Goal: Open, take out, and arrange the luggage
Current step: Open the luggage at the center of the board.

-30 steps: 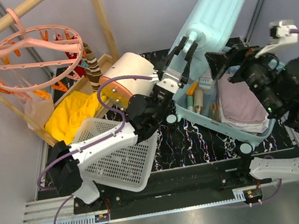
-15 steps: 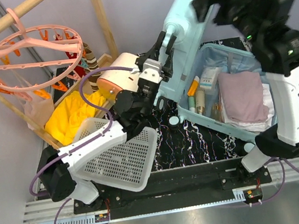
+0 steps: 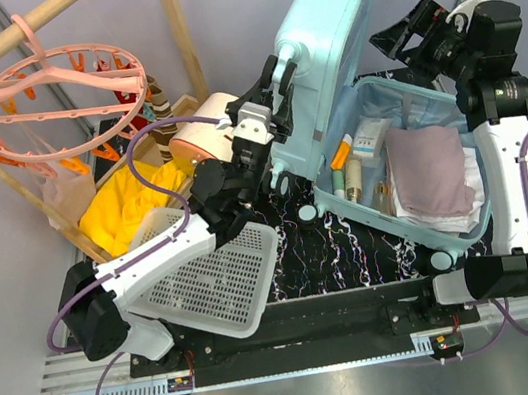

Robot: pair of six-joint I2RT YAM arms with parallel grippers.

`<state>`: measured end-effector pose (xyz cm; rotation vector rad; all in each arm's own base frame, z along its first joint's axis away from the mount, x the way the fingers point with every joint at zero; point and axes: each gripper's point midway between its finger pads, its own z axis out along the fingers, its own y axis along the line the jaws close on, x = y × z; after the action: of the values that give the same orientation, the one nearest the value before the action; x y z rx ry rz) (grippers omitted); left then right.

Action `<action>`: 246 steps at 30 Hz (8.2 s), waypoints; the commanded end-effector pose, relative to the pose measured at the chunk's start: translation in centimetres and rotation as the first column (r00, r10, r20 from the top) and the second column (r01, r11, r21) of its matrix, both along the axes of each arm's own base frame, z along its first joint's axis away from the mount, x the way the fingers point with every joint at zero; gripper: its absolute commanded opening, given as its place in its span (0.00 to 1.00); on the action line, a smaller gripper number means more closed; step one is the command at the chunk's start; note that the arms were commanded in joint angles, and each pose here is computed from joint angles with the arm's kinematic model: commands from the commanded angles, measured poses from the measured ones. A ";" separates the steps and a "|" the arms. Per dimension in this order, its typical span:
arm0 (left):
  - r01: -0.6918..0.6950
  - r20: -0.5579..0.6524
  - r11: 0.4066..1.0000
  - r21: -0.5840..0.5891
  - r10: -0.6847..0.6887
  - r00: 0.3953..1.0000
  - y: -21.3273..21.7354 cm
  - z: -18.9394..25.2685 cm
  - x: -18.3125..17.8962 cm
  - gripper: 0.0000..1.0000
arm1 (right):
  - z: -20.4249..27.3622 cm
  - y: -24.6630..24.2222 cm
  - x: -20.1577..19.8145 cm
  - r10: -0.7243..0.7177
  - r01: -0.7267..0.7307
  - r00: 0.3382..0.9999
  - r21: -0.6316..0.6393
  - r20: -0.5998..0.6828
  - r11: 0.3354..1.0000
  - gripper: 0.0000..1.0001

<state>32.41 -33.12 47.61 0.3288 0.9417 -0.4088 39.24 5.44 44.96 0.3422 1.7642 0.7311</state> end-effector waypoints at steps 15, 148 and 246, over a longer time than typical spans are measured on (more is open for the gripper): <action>0.016 -0.025 1.000 0.005 -0.016 1.000 -0.2 -0.6 0.4 0.00 | 11.9 2.9 -4.2 0.082 -0.196 0.920 0.269 0.382 0.943 0.74; 0.198 -0.205 0.976 -0.091 -0.213 0.955 -3.1 4.4 1.4 0.00 | -10.2 4.6 -12.5 0.205 -0.147 0.942 -0.222 0.266 0.964 0.93; 0.528 -0.225 0.847 -0.066 -0.528 0.819 -8.8 -4.6 17.7 0.00 | -28.6 3.1 5.6 -0.536 0.413 0.839 -0.531 -0.094 0.740 0.00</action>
<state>42.70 -41.74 53.22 0.5780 0.7586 -0.9674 36.02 16.48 9.87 -0.0046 2.3171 0.0603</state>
